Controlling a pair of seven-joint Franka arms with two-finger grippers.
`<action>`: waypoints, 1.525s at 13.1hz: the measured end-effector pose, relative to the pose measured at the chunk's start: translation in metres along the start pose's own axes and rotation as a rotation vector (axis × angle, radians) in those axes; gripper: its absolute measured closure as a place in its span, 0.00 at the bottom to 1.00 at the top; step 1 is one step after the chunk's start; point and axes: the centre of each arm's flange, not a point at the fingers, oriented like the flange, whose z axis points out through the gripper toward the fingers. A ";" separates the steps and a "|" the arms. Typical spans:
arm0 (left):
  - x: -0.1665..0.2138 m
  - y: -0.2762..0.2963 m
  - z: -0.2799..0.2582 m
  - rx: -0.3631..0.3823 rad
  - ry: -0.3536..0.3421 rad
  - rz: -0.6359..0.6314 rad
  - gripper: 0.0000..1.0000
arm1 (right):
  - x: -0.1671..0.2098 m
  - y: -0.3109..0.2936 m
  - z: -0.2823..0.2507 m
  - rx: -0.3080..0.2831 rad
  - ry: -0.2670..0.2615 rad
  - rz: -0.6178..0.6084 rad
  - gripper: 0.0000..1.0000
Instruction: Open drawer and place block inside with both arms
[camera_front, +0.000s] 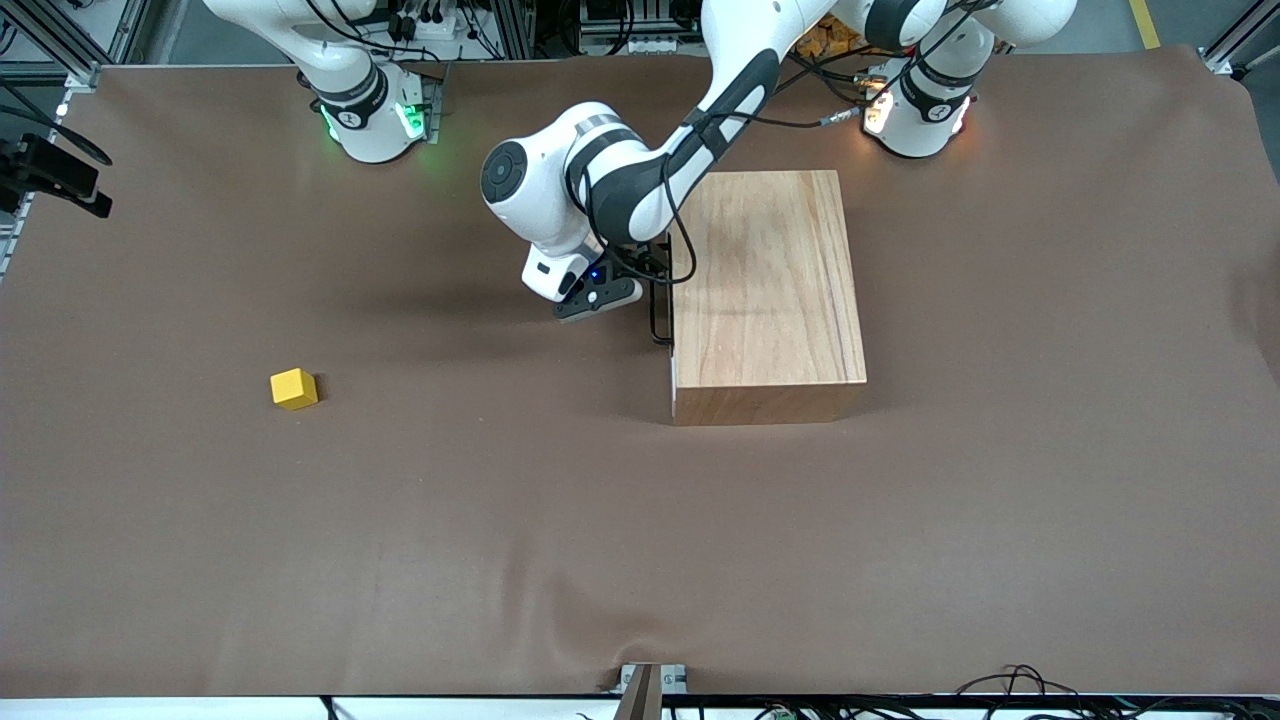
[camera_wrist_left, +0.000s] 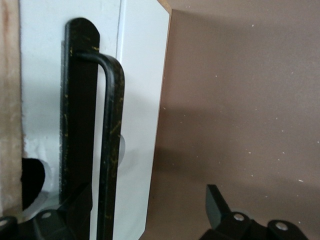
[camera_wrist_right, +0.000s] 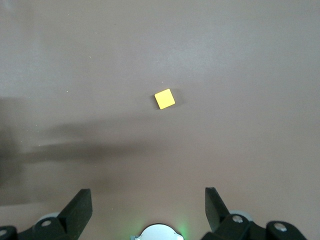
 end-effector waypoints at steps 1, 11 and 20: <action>0.001 0.000 0.001 0.000 -0.001 -0.001 0.00 | 0.000 0.000 0.000 0.000 0.000 0.000 0.00; 0.003 0.007 0.000 -0.047 0.021 0.000 0.00 | 0.000 0.000 0.000 0.000 -0.004 0.001 0.00; -0.007 0.020 -0.012 -0.126 0.054 0.021 0.00 | 0.000 0.000 0.000 0.000 -0.004 0.001 0.00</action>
